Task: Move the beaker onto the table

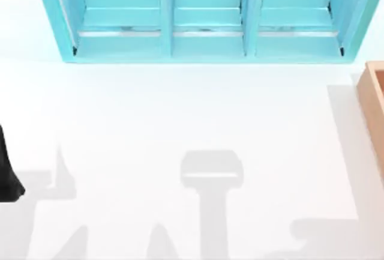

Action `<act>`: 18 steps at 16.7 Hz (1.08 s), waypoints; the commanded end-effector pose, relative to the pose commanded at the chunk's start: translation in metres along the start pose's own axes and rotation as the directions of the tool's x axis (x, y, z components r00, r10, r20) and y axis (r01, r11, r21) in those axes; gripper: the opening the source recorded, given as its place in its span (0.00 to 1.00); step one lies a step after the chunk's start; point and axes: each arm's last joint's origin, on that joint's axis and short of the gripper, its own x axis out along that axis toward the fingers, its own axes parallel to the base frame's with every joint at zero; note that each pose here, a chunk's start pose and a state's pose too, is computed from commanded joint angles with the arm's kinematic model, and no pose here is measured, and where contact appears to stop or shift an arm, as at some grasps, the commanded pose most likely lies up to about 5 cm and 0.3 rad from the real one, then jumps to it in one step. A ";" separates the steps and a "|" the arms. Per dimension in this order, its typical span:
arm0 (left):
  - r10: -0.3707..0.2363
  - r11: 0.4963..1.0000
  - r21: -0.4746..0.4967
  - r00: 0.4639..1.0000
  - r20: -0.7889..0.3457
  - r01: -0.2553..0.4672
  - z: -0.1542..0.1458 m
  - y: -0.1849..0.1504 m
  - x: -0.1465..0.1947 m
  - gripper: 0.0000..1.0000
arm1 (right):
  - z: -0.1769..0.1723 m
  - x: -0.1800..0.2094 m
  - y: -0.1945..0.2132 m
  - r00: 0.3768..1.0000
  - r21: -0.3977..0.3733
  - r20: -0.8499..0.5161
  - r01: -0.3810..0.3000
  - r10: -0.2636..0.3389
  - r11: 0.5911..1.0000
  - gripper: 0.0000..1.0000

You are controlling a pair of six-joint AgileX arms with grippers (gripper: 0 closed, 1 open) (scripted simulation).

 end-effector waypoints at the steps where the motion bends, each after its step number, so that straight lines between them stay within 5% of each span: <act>1: 0.000 1.000 0.000 1.000 0.000 0.000 0.000 0.000 0.000 1.00 | 0.008 0.002 -0.008 0.997 0.000 -0.078 -0.018 0.018 1.000 1.00; 7: 0.000 1.000 0.000 1.000 0.000 0.000 0.000 0.000 0.000 1.00 | 0.041 0.013 -0.048 0.927 0.026 -0.356 -0.118 0.120 0.993 1.00; 18: 0.000 1.000 0.000 1.000 0.000 0.000 0.000 0.000 0.000 1.00 | 0.036 0.042 -0.049 0.914 0.032 -0.382 -0.131 0.134 0.991 1.00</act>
